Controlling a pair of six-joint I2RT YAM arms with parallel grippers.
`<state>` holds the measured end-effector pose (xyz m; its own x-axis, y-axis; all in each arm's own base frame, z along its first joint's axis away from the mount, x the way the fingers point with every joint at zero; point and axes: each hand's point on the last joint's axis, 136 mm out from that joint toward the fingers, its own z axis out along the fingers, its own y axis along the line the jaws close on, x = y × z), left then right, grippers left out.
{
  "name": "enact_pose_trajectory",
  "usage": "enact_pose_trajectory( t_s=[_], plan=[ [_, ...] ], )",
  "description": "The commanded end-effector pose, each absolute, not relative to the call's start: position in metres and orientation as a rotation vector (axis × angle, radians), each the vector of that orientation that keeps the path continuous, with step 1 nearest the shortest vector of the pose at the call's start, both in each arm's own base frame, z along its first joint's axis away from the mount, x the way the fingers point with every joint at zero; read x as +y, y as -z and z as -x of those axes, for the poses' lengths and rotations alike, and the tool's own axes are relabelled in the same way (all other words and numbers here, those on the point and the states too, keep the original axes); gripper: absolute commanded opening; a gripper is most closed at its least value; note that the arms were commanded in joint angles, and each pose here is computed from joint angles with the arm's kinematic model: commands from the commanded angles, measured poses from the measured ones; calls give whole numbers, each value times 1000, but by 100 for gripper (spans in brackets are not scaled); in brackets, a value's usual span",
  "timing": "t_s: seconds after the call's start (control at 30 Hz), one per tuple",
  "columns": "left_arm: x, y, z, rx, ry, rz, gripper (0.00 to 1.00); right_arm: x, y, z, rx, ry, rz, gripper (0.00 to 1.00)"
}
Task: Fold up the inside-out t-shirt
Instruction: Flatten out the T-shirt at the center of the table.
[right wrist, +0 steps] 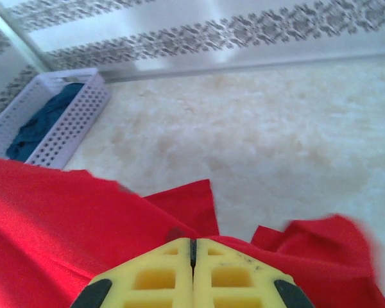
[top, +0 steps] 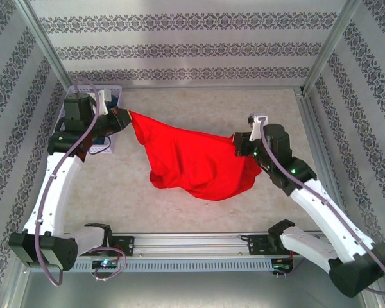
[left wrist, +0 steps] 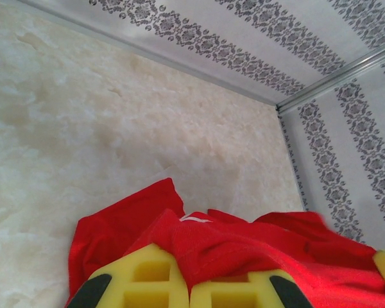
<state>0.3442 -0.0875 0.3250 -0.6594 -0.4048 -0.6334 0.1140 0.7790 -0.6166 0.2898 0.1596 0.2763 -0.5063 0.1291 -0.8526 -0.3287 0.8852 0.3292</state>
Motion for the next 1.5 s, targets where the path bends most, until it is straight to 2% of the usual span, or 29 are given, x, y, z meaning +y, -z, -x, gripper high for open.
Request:
enact_pose_trajectory(
  t_s=[0.0, 0.13, 0.27, 0.43, 0.6, 0.8, 0.87, 1.07, 1.27, 1.33, 1.47],
  plan=[
    [-76, -286, -337, 2276, 716, 228, 0, 181, -223, -271, 2124, -530, 249, 0],
    [-49, -255, -325, 2369, 516, 281, 0, 252, -161, -225, 2265, -753, 459, 29],
    [-39, -240, -318, 2414, 427, 283, 0, 252, -162, -231, 2280, -648, 475, 50],
    [-45, -234, -316, 2420, 475, 275, 0, 214, -159, -262, 2363, -565, 257, 58],
    [-48, -230, -317, 2412, 497, 272, 0, 159, -119, -268, 2556, -473, 2, 57],
    [-50, -226, -320, 2421, 512, 262, 0, 163, -96, -272, 2643, -617, -41, 58],
    [-51, -226, -321, 2419, 520, 256, 0, 155, -86, -279, 2677, -571, -37, 58],
    [-51, -228, -321, 2411, 517, 251, 0, 136, -64, -284, 2761, -413, -8, 47],
    [-51, -228, -321, 2407, 519, 248, 0, 140, -52, -293, 2772, -399, 26, 46],
    [-51, -228, -321, 2410, 517, 244, 0, 142, -50, -298, 2773, -389, 47, 40],
    [-48, -227, -320, 2411, 491, 247, 0, 142, -60, -306, 2732, -381, 59, 18]
  ],
)
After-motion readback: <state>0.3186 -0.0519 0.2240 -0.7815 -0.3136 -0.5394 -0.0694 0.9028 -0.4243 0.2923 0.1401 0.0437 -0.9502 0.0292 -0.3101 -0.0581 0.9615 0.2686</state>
